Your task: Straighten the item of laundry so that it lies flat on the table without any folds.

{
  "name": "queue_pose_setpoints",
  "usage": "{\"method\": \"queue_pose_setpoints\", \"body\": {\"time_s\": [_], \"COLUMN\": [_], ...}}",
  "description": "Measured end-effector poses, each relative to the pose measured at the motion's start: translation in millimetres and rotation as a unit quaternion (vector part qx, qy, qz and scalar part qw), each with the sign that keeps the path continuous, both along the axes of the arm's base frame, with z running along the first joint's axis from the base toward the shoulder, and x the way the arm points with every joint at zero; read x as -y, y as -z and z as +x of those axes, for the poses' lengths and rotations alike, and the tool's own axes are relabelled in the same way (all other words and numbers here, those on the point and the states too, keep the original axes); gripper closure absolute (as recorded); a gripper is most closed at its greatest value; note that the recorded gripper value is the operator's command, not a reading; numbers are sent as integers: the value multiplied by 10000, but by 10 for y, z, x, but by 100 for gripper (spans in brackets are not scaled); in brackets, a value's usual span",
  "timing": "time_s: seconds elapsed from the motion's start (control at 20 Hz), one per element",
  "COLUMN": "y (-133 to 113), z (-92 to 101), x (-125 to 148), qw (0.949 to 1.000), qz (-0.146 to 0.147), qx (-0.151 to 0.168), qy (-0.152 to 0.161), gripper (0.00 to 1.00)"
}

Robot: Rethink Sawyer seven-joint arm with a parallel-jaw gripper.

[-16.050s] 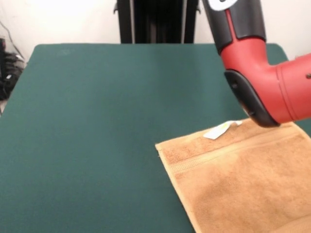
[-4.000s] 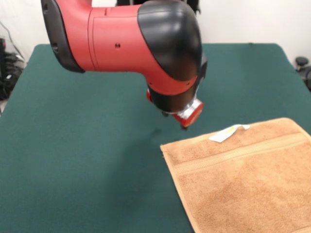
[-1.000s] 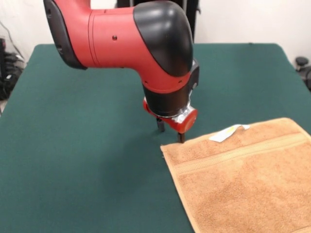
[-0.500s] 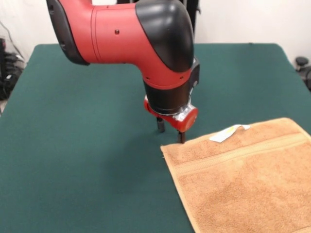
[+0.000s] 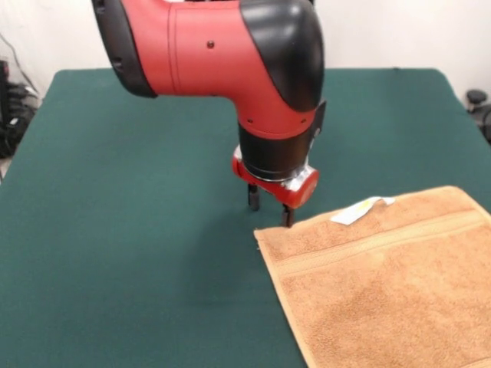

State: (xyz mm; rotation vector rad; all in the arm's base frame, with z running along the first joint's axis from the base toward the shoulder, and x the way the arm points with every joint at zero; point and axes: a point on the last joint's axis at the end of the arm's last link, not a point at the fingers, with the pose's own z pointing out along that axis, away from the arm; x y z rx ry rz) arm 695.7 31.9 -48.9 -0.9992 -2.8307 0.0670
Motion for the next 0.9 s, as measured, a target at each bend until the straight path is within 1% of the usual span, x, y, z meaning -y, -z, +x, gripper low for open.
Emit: {"method": "queue_pose_setpoints", "body": {"time_s": [0.15,0.3,0.9], "y": [-5,-7,-10], "z": [-1,2,0], "x": [-37,-57,-68], "qw": [9999,9997,9995], "qz": [-131,-198,-240], "qx": [34,45,71], "qy": [-95,-139,-166], "gripper": [0,0,0]}}
